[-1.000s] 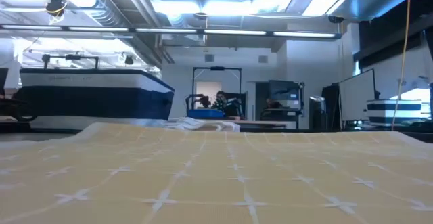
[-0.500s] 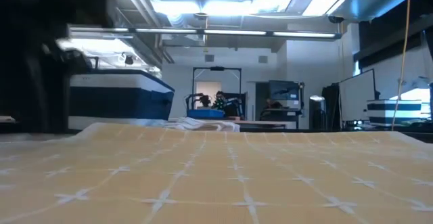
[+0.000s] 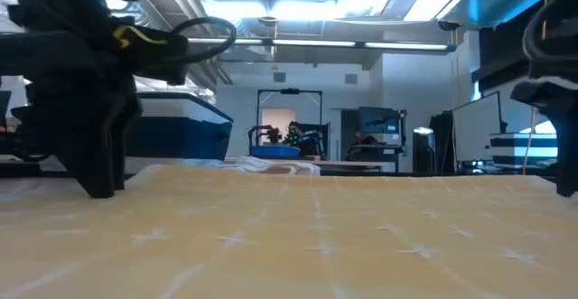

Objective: Fold towel
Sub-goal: Fold the orange towel

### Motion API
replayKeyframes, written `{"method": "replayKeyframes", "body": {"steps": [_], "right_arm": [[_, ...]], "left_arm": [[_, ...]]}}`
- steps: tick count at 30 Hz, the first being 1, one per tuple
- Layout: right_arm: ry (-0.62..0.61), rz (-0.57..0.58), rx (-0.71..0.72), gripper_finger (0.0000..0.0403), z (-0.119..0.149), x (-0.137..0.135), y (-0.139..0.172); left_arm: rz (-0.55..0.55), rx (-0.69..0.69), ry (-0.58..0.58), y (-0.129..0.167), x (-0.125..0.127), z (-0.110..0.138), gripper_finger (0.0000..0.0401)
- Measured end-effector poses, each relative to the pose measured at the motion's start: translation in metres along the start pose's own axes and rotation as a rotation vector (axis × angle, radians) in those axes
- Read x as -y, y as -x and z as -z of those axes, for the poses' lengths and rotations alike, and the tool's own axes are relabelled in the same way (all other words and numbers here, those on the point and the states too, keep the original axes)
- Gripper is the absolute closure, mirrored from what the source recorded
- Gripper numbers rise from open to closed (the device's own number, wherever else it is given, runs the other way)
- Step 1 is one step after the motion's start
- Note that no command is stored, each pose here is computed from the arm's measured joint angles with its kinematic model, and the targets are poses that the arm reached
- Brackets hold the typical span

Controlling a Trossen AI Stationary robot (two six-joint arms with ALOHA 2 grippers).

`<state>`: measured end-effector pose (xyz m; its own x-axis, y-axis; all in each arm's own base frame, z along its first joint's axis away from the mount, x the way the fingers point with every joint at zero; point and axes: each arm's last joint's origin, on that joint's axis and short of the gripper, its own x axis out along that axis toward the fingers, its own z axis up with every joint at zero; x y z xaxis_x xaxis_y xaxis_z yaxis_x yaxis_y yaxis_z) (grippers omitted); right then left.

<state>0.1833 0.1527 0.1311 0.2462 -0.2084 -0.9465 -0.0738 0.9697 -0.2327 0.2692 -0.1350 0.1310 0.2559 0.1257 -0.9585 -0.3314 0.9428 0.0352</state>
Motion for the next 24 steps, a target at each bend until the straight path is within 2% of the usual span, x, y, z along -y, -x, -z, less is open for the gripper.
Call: {"method": "replayKeyframes", "body": {"steps": [3,6,8,10,13,16,19,24], "right_arm": [[0.004,-0.01,-0.055,0.0261,0.007,0.005,0.003],[-0.004,-0.091,-0.115,0.0261,0.011,0.008,0.017],[-0.045,-0.142,-0.096,0.026,0.008,0.011,0.033],[-0.107,-0.131,-0.072,0.0259,0.007,0.016,0.045],[-0.208,-0.147,0.029,0.0248,0.001,0.02,0.058],[-0.267,-0.188,0.128,0.0219,-0.006,0.019,0.065],[-0.296,-0.239,0.191,0.0174,-0.014,0.013,0.065],[-0.267,-0.254,0.138,0.0117,-0.016,0.005,0.054]], "left_arm": [[0.053,-0.049,-0.018,0.004,0.001,-0.005,0.0244],[0.082,-0.094,-0.055,0.014,0.004,-0.008,0.0244],[0.116,-0.083,-0.095,0.028,0.006,-0.012,0.0244],[0.166,-0.024,-0.135,0.042,0.009,-0.02,0.0244],[0.166,0.005,-0.203,0.045,0.007,-0.021,0.0244],[0.166,0.007,-0.233,0.046,0.007,-0.022,0.0241],[0.158,-0.006,-0.227,0.042,0.004,-0.019,0.0226],[0.136,-0.033,-0.234,0.035,0.001,-0.011,0.0188]]}}
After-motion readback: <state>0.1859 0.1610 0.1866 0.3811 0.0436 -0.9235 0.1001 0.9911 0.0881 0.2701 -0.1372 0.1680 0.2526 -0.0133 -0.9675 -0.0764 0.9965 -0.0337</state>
